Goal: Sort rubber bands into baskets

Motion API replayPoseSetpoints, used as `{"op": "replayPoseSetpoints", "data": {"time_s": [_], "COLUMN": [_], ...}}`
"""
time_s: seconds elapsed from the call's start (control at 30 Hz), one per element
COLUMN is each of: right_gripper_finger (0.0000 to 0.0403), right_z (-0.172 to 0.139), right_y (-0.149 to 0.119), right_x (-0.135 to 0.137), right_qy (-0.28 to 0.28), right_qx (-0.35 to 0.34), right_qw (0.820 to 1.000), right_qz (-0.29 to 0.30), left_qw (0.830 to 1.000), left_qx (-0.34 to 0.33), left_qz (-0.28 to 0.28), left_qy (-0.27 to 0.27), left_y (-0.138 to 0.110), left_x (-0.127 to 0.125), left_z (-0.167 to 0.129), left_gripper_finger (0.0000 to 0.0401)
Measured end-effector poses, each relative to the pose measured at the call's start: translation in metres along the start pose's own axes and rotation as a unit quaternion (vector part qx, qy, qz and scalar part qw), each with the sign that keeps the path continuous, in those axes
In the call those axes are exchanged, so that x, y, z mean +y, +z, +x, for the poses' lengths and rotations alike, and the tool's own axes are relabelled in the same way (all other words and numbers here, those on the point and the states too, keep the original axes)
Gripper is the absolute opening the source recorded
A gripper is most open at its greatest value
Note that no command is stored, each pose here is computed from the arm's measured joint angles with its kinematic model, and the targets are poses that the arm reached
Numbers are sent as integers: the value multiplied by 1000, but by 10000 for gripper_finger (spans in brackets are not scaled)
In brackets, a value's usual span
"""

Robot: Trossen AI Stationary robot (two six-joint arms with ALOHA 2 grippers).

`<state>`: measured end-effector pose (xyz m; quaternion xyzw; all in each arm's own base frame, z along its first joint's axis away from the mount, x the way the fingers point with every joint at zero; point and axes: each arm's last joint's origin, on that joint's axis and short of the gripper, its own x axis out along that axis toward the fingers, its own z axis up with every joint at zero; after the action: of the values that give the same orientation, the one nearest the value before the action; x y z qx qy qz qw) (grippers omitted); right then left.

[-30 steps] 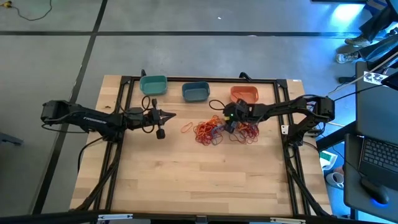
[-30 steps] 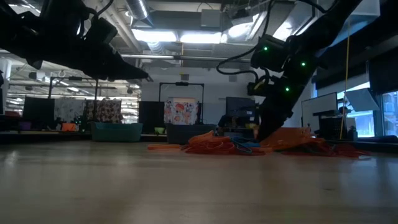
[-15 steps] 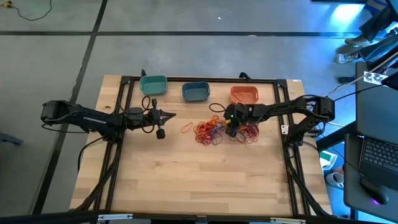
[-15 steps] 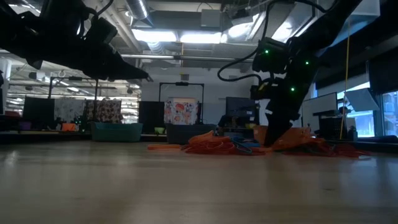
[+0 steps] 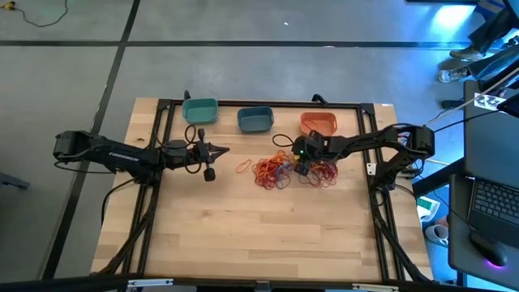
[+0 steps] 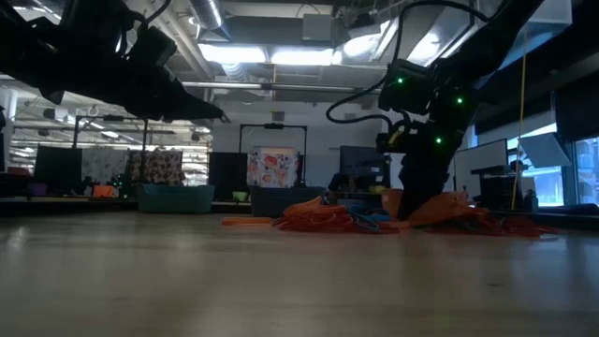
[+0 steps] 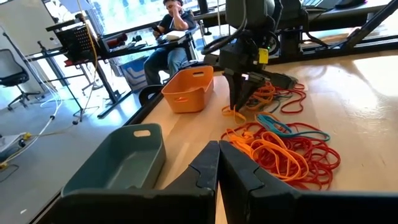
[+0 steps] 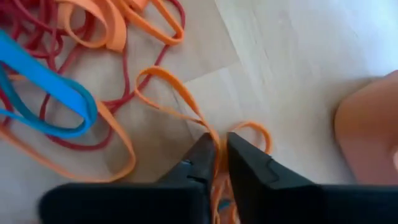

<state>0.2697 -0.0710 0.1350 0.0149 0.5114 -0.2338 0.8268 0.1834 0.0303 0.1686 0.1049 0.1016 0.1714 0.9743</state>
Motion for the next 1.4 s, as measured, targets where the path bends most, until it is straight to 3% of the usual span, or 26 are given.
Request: {"op": "replayPoseSetpoints", "data": {"time_s": [0.07,0.37,0.87,1.17,1.4], "right_gripper_finger": [8,4,6,5,4], "right_z": [0,-5,-41,-76,-77], "right_y": [2,10,21,19,14], "right_x": [0,4,-9,-36,-71], "right_qy": [-7,-58,-91,-120,-155], "right_qx": [-8,-57,-126,-156,-139], "right_qw": [1000,997,987,978,968], "right_qz": [-5,-15,30,70,139], "left_qw": [1000,1000,1000,1000,1000], "left_qx": [0,0,3,0,0], "left_qz": [1,1,2,0,-2], "left_qy": [0,0,-1,0,0], "left_y": [0,0,-1,0,0], "left_x": [0,0,0,0,0], "left_z": [0,0,0,0,0], "left_gripper_finger": [5,5,5,5,5]}}
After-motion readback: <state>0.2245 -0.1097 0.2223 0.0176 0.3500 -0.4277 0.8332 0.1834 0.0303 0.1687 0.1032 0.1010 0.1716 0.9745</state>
